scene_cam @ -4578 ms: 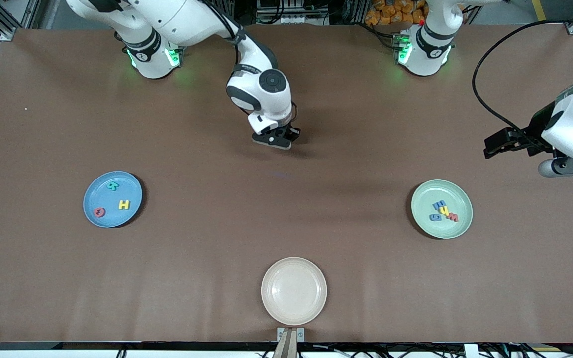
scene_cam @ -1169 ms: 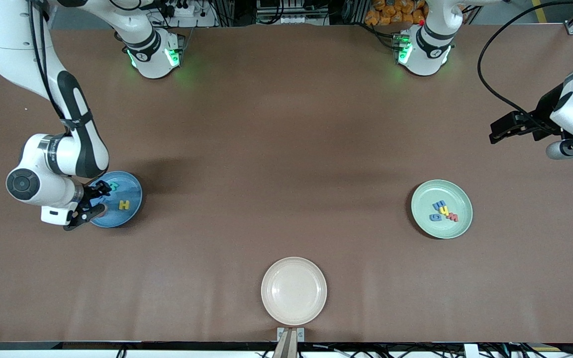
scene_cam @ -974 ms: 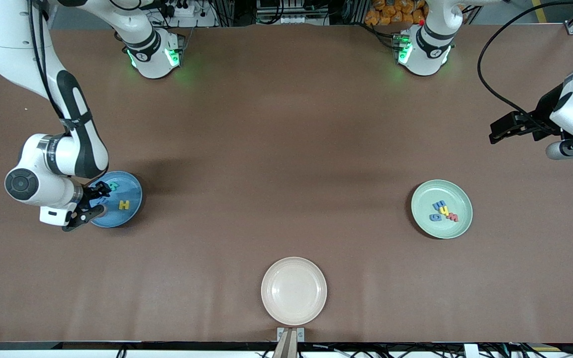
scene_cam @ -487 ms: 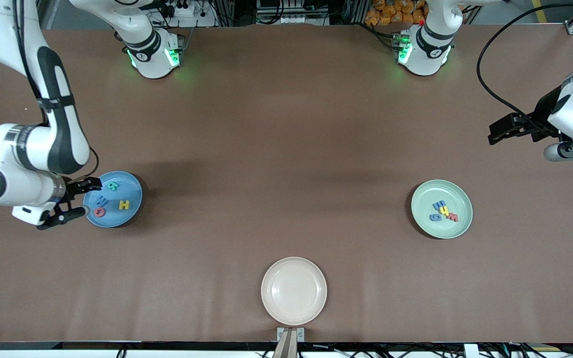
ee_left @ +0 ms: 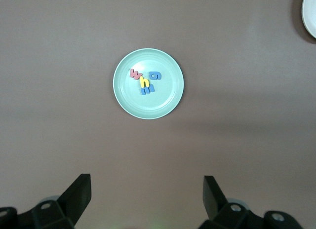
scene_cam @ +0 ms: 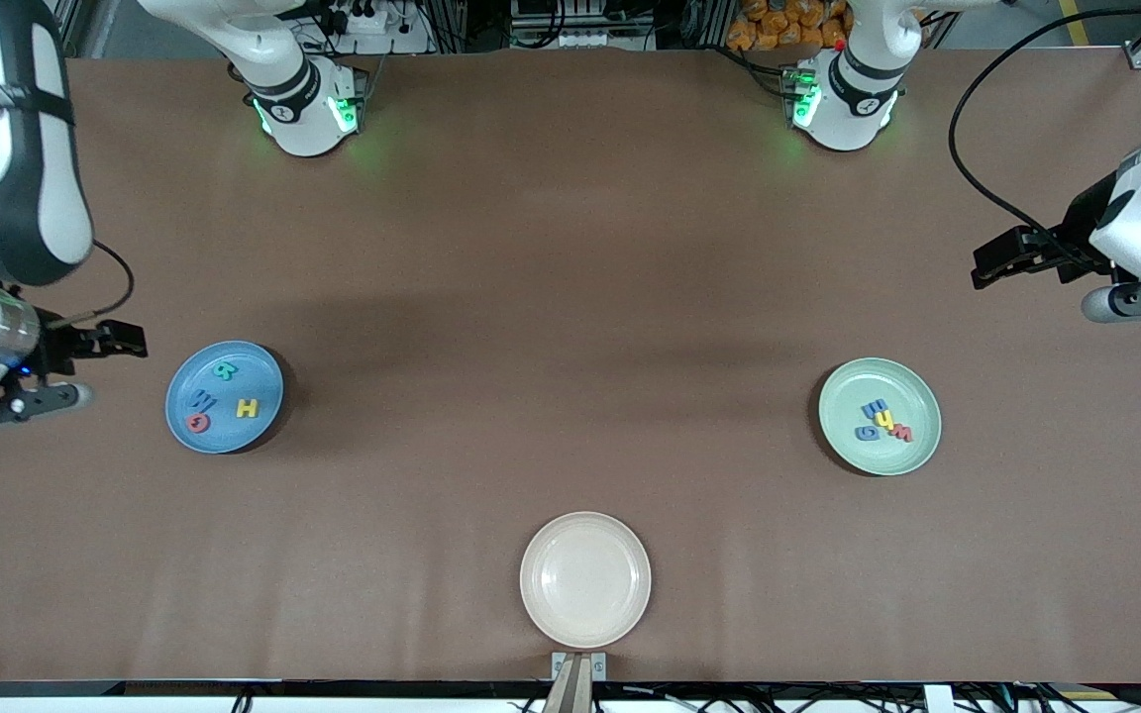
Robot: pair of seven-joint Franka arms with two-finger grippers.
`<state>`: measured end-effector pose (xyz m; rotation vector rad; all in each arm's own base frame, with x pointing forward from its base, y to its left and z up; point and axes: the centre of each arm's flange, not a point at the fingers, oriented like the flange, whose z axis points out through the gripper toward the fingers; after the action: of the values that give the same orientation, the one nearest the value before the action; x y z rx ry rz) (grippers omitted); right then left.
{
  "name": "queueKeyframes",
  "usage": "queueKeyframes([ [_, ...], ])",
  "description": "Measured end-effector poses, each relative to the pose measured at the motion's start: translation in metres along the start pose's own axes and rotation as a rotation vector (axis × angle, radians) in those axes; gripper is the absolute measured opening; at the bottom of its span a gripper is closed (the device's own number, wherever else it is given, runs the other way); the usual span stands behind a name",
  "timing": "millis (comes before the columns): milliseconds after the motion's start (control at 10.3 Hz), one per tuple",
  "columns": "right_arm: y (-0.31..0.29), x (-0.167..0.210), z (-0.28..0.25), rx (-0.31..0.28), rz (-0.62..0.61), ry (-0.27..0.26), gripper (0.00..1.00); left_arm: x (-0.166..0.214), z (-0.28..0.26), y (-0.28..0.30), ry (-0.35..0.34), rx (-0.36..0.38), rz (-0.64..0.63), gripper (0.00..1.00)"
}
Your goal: Sort uppercase to blue plate, lowercase to green plate
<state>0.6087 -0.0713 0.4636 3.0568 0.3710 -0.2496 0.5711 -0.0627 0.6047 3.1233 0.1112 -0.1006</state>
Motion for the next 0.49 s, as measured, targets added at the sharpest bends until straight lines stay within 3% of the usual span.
queueKeyframes([
  [487, -0.006, -0.034, -0.137, -0.037, 0.083, 0.196, 1.0, 0.0, 0.0, 0.0, 0.0, 0.0, 0.0, 1.0],
])
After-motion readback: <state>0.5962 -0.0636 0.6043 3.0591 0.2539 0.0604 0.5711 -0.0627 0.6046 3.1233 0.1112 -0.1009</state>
